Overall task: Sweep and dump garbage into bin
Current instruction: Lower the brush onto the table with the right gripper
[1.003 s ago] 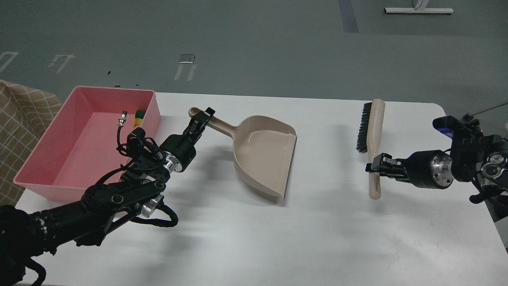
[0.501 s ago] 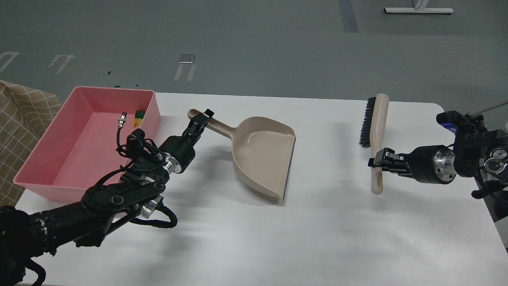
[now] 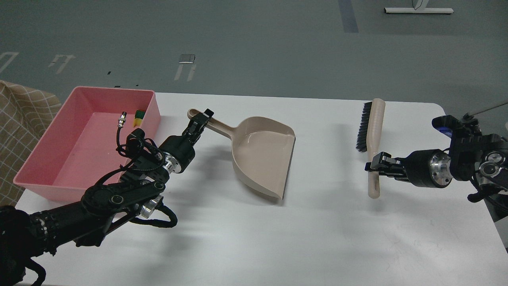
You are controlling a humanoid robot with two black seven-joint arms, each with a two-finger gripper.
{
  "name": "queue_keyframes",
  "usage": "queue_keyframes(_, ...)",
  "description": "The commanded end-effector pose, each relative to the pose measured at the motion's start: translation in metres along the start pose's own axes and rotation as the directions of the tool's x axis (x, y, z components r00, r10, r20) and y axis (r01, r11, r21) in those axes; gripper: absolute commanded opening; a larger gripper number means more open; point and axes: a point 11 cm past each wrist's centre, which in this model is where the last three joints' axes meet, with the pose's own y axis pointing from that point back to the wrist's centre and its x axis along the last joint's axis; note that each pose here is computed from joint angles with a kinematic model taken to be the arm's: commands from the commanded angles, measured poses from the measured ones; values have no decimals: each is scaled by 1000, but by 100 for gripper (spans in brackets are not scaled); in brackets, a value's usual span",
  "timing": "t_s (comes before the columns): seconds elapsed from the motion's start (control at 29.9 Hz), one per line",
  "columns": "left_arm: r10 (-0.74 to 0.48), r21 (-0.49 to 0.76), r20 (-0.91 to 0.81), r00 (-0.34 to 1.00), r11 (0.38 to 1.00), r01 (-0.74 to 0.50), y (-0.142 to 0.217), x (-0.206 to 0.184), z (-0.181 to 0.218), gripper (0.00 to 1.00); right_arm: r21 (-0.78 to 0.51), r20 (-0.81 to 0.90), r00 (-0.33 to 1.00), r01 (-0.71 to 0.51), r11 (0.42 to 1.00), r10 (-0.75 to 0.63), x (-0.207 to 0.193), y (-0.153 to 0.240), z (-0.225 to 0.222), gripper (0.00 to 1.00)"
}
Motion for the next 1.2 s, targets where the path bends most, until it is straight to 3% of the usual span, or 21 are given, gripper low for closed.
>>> queue_keyframes(0.0,2,22,0,1000,1000,-2,0,1,-3,0,-1,1,1000,3,1000,-3,-1,-1,1,10)
queue_keyframes(0.5,5,39,-10,1000,999,-5,5,-1,-10,0,-7,9,1000,15,1000,-15,-7,-3,5,15)
queue_keyframes(0.84,9,45,-20,1000,999,-8,5,-2,-11,4,-18,11,1000,17,1000,-17,-8,-3,6,27)
queue_keyframes(1.04,10,45,-19,1000,999,-9,5,-1,-11,19,-19,12,1000,17,1000,-16,-8,-3,7,35)
queue_keyframes(1.1,10,44,-21,1000,999,-9,5,-1,-11,30,-19,12,1000,17,1000,-16,-8,-3,7,45)
queue_keyframes(1.17,12,46,-25,1000,999,-11,5,-1,-11,34,-20,12,1000,15,1000,-15,-7,-3,6,46)
